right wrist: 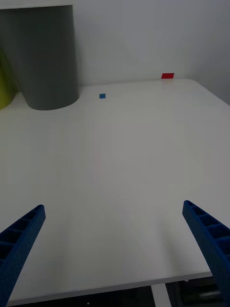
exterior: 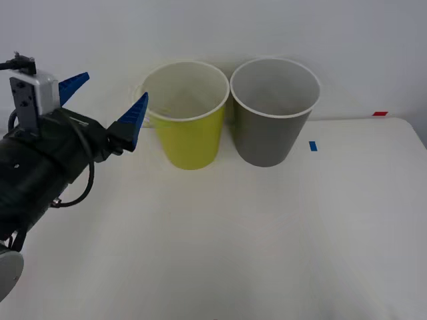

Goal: Put cans in the gray bin and PET bottles in the light green bin.

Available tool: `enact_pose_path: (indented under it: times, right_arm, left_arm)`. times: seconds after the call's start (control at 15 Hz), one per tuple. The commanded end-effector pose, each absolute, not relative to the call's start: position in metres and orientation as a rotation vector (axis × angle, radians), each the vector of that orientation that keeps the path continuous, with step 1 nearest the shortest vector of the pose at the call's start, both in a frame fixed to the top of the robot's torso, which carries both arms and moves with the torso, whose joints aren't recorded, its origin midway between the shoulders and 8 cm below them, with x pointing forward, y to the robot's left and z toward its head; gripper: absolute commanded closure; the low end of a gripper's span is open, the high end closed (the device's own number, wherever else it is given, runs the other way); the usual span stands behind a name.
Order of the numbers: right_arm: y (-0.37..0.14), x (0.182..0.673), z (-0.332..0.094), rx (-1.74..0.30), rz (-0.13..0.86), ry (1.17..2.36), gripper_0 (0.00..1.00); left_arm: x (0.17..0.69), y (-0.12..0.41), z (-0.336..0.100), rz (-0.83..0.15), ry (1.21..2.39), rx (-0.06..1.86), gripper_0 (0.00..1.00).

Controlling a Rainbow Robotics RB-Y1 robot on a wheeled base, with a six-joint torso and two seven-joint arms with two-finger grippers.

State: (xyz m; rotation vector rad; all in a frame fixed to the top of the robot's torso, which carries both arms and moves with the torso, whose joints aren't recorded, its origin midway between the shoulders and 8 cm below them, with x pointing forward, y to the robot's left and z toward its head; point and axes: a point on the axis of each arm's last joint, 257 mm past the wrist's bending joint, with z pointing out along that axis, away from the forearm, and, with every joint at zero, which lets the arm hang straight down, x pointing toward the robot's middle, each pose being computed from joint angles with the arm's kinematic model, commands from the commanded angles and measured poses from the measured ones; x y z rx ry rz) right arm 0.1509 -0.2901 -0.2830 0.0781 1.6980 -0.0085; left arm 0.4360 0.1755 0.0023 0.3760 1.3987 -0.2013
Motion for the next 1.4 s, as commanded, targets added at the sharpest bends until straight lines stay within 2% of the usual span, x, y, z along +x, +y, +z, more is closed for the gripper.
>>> enact_pose_path:
  times: [0.07, 0.6, 1.07, 1.27, 1.4]
  right_arm:
    - [-0.290, 0.151, -0.283, 0.078, -0.008, 1.698, 0.00]
    - [-0.290, 0.151, -0.283, 0.078, -0.008, 1.698, 0.00]
    - [-0.290, 0.151, -0.283, 0.078, -0.008, 1.698, 0.00]
    - [-0.290, 0.151, -0.283, 0.078, -0.008, 1.698, 0.00]
    - [-0.290, 0.151, -0.283, 0.078, -0.008, 1.698, 0.00]
  left_arm:
    - [0.420, 0.203, -0.016, -0.184, 1.395, 0.321, 0.00]
    - [0.366, 0.252, -0.065, -0.134, 1.404, 0.151, 0.00]
    - [0.318, 0.266, -0.083, -0.084, 1.382, 0.106, 0.00]
    - [0.298, 0.267, -0.105, -0.094, 1.372, 0.085, 0.00]
    - [0.280, 0.272, -0.122, -0.050, 1.407, 0.108, 0.00]
